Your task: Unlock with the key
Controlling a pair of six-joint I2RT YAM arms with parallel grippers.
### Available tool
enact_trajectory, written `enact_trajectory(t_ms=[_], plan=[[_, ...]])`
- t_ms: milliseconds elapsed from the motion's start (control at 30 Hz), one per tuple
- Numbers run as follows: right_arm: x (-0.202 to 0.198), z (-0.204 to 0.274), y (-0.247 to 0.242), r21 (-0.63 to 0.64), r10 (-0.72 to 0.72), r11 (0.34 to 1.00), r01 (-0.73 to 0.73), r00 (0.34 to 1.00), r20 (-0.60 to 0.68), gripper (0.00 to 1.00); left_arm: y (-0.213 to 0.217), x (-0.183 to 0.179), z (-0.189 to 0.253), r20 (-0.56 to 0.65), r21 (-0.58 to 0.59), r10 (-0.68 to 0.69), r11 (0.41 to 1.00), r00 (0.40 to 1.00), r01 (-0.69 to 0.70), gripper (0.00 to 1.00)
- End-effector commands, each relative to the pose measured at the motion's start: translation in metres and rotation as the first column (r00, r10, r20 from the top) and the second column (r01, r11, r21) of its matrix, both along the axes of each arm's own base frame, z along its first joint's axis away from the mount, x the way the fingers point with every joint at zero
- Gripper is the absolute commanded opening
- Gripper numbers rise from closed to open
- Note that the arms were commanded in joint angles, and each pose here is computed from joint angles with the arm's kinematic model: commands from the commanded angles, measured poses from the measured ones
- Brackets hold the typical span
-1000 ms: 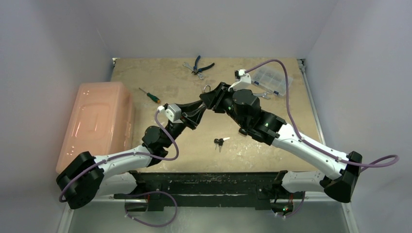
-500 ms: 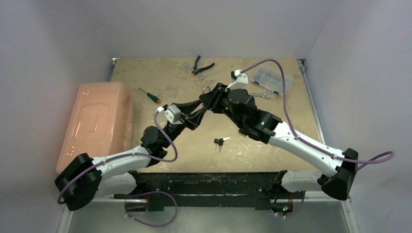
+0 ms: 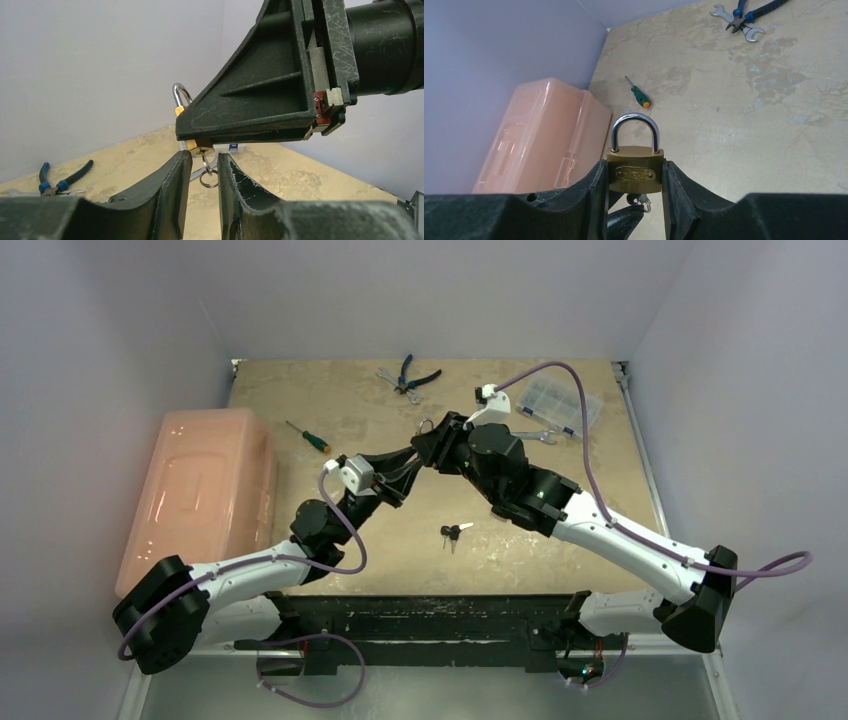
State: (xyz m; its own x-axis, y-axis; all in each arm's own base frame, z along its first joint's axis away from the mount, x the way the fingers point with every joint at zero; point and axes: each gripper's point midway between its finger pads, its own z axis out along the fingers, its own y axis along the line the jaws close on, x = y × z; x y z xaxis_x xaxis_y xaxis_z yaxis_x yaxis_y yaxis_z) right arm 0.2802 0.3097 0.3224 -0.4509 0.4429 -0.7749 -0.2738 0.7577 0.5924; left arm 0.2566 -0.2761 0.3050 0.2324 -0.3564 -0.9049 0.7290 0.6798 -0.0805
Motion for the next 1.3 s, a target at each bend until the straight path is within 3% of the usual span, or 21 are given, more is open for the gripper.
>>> enact_trajectory(t_ms=[0,767,1267], plan=[[-0.004,0.050,-0.004,0.095,-0.001,0.995,-0.007,0.996,0.090,0.00,0.000,-0.007,0.030,0.063,-0.051,-0.020,0.998,0.998,0.023,0.28],[-0.013,0.044,0.008,0.103,0.063,0.992,-0.072,0.994,0.086,0.00,0.009,-0.001,0.031,0.043,-0.084,0.029,0.996,0.999,-0.025,0.28],[-0.027,0.039,0.023,0.106,0.143,0.982,-0.155,0.983,0.116,0.00,0.017,0.005,0.033,0.021,-0.108,0.075,0.992,0.997,-0.072,0.06]])
